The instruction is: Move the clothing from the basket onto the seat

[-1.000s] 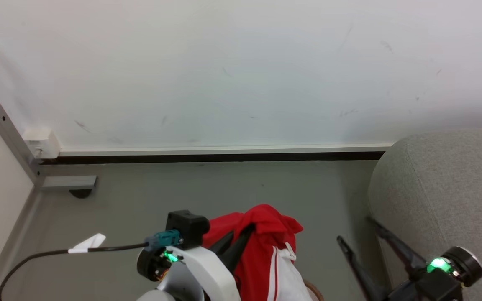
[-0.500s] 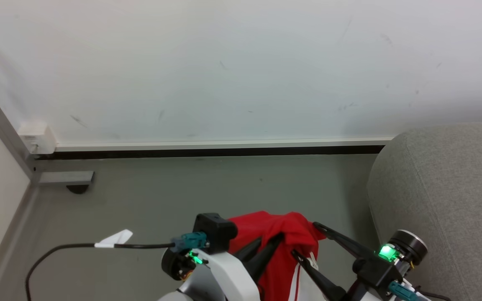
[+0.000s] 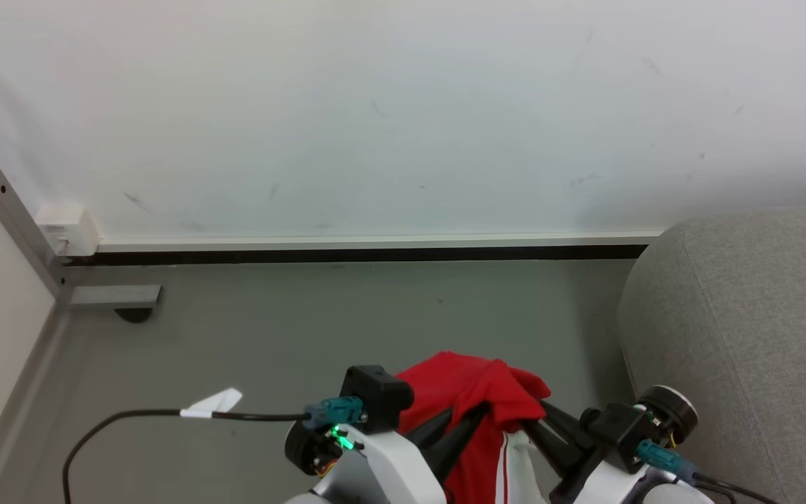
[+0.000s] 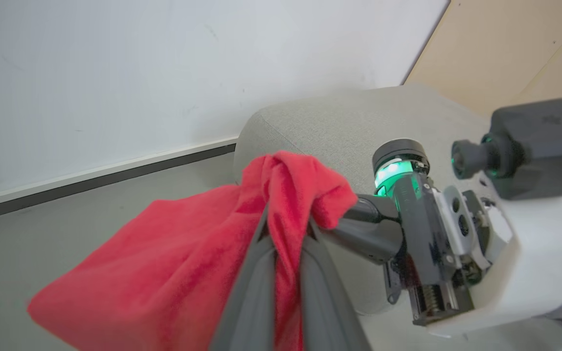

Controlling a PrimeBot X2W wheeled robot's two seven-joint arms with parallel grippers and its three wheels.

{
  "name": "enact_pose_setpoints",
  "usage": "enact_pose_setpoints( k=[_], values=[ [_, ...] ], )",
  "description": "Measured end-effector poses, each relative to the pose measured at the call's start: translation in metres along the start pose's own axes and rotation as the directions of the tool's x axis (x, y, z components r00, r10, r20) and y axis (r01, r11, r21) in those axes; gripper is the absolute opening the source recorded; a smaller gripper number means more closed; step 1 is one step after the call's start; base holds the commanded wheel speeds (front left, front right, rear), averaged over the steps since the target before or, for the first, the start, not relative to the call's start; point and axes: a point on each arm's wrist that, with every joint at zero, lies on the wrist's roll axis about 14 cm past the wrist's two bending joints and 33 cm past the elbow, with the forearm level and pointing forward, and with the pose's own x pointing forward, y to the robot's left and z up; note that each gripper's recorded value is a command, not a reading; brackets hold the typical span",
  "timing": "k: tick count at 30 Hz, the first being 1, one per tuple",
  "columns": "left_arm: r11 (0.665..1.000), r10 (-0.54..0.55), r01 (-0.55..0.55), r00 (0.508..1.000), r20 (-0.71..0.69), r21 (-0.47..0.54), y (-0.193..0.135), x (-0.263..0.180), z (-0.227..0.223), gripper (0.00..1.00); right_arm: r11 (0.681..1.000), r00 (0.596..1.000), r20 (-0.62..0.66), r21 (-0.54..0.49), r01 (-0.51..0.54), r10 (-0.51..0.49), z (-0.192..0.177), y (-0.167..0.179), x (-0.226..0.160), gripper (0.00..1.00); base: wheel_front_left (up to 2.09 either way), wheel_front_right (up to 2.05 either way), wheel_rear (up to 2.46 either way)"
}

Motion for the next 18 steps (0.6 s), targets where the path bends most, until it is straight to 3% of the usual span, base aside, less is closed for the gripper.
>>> enact_pose_setpoints(
  k=[1, 2, 3, 13, 18],
  values=[
    [1.000, 0.003, -0.003, 1.000, 0.002, 0.000, 0.001, 0.000, 0.000, 0.34, 1.000, 1.000, 0.006, 0.011, 0.009, -0.009, 0.002, -0.002, 0.000, 0.00, 0.00, 0.00, 0.00],
    [1.000, 0.007, -0.007, 1.000, 0.004, 0.002, 0.002, 0.000, -0.001, 0.87, 1.000, 1.000, 0.013, 0.018, 0.017, -0.017, 0.004, -0.005, 0.000, 0.00, 0.00, 0.00, 0.00],
    [1.000, 0.012, -0.012, 1.000, 0.006, 0.003, 0.003, 0.001, -0.002, 1.00, 0.999, 0.999, 0.021, 0.022, 0.028, -0.028, 0.006, -0.009, 0.000, 0.00, 0.00, 0.00, 0.00],
    [1.000, 0.019, -0.019, 1.000, -0.022, 0.012, 0.011, 0.014, -0.018, 1.00, 0.980, 0.976, 0.094, 0.018, 0.198, -0.199, 0.032, -0.069, -0.027, 0.00, 0.00, 0.00, 0.00],
    [0.999, -0.027, 0.027, 1.000, -0.005, 0.026, 0.000, 0.028, -0.018, 1.00, 0.957, 0.950, 0.122, -0.005, 0.291, -0.289, 0.043, -0.098, -0.054, 0.00, 0.00, 0.00, 0.00]
  ],
)
